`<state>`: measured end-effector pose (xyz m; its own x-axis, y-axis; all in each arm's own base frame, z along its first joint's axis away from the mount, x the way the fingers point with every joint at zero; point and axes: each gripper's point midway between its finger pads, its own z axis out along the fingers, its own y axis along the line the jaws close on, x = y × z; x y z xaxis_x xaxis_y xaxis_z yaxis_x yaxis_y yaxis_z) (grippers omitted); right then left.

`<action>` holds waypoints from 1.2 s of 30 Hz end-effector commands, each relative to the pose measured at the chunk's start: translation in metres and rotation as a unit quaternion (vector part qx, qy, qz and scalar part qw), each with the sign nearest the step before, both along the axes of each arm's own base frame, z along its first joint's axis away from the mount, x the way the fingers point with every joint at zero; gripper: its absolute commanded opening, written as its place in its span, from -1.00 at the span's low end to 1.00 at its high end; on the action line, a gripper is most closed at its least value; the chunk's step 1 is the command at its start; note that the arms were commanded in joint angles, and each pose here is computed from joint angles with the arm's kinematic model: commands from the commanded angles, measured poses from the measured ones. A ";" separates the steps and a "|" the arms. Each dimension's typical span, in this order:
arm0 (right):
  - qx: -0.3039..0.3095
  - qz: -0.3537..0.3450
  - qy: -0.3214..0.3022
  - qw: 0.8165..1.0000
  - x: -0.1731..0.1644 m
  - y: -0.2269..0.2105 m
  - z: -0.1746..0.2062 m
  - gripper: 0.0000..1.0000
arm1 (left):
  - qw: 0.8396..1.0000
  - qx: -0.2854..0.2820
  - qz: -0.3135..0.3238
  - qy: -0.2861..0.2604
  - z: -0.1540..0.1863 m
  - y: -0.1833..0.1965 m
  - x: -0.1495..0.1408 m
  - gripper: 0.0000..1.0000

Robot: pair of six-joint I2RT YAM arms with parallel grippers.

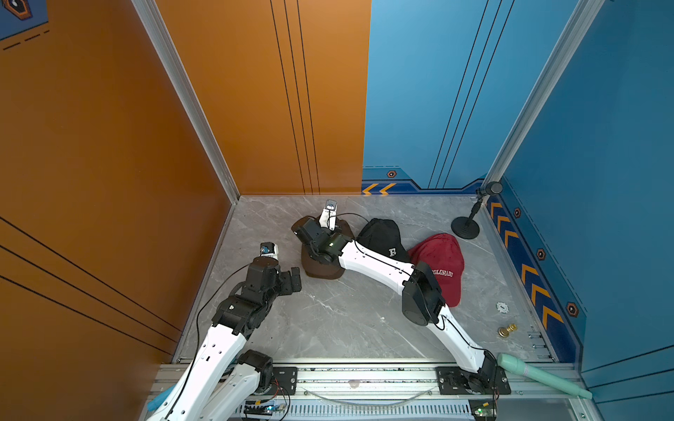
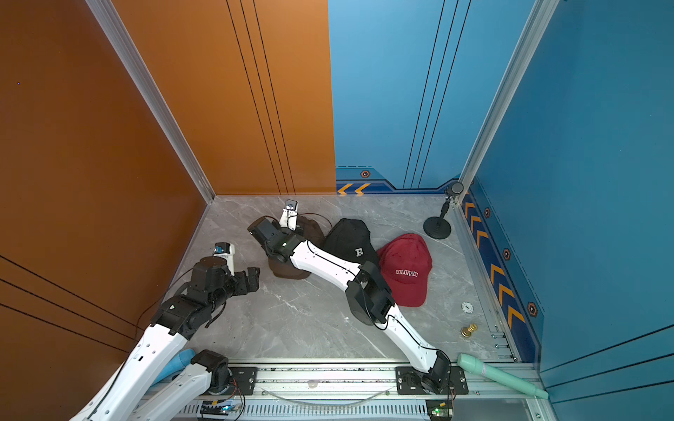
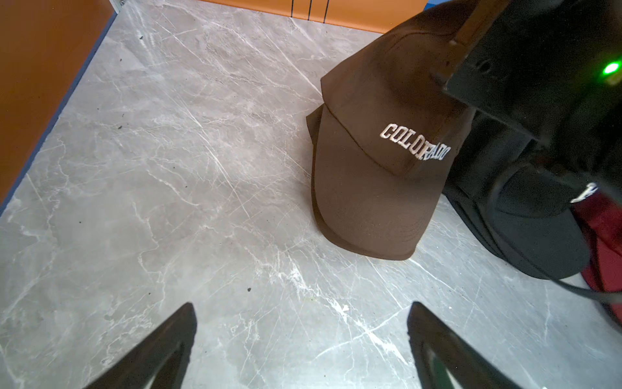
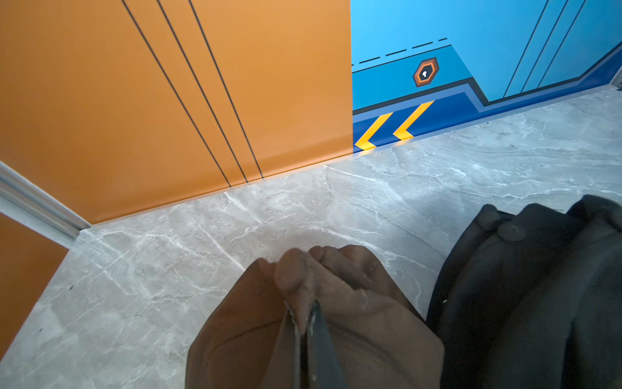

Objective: Stack the baseball caps by color
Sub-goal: Place the baseball cap on the baseball cap.

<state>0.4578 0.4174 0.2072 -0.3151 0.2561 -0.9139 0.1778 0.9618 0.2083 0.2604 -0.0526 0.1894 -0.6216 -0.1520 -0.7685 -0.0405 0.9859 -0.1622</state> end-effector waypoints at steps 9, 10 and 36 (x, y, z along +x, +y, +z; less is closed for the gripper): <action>0.011 0.005 0.035 0.999 0.023 -0.012 -0.027 -0.37 | 1.000 -0.027 -0.012 0.007 -0.007 -0.007 0.005 0.95; 0.013 0.007 0.039 0.999 0.025 -0.013 -0.030 -0.29 | 0.999 -0.029 -0.013 0.008 -0.007 -0.008 0.006 0.95; 0.023 0.259 -0.008 0.966 0.005 -0.020 0.089 0.99 | 0.999 -0.030 -0.024 0.016 -0.011 -0.014 0.016 0.95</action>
<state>0.4698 0.4049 0.2098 -0.5160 0.0633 -0.8542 -0.1632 0.9717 0.1706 0.2730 -0.0647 0.1780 -0.6564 -0.1747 -0.7339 -0.0129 0.9753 -0.2205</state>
